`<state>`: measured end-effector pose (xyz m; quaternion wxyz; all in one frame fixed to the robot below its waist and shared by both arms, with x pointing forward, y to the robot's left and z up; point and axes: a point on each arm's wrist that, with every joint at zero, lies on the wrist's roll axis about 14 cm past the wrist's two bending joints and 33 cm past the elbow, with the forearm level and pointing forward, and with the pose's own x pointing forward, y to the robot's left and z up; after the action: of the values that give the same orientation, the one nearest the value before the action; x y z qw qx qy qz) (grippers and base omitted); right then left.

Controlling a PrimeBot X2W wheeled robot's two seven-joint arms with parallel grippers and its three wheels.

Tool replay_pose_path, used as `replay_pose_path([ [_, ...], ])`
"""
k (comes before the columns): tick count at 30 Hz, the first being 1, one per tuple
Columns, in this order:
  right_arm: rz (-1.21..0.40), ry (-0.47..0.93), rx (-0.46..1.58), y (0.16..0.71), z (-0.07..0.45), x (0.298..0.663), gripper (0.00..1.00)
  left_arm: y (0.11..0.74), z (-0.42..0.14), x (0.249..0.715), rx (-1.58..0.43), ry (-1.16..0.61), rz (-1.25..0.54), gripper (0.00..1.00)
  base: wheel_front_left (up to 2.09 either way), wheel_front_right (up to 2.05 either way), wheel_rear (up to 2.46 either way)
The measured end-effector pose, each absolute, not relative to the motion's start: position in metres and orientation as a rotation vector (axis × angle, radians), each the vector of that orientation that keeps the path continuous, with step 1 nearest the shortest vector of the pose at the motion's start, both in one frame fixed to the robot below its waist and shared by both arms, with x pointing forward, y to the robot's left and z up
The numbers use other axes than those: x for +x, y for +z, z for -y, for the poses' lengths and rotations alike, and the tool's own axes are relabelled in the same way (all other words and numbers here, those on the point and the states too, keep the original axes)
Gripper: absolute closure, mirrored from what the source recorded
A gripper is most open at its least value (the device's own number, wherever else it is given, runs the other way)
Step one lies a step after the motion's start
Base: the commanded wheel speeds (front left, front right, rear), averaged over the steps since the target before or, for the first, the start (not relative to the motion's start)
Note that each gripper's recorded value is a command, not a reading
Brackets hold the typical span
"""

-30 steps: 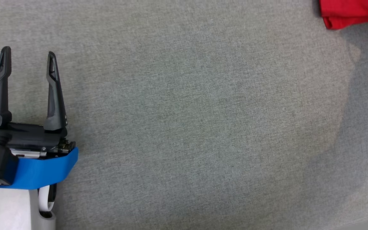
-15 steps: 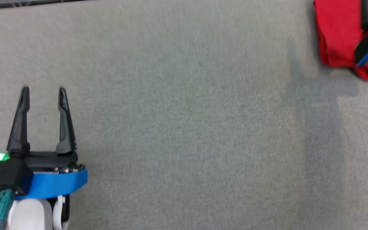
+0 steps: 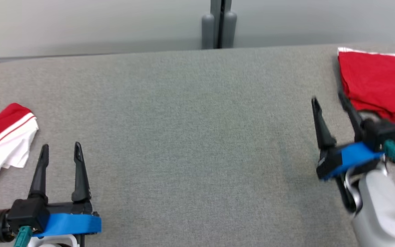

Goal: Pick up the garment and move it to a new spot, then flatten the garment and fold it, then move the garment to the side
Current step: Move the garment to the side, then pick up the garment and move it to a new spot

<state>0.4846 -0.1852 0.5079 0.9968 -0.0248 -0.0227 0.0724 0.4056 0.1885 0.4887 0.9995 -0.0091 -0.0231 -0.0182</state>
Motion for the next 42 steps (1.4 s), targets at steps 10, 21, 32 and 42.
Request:
replay_pose_path([
  [10, -0.025, 0.099, 0.074, 0.475, 0.176, 0.412, 0.00, 0.480, -0.198, 0.374, -0.035, -0.002, 0.006, 0.00, 0.00, 0.00, 0.00],
  [21, -0.030, 0.046, 0.109, 0.471, 0.183, 0.373, 0.00, 0.472, -0.201, 0.351, -0.048, 0.016, -0.022, 0.00, 0.00, 0.00, 0.00],
  [32, -0.031, 0.048, 0.120, 0.471, 0.181, 0.366, 0.00, 0.468, -0.202, 0.343, -0.050, 0.016, -0.038, 0.00, 0.00, 0.00, 0.00],
  [42, -0.053, 0.065, 0.133, 0.464, 0.174, 0.366, 0.00, 0.467, -0.208, 0.341, -0.048, 0.031, -0.041, 0.00, 0.00, 0.00, 0.00],
])
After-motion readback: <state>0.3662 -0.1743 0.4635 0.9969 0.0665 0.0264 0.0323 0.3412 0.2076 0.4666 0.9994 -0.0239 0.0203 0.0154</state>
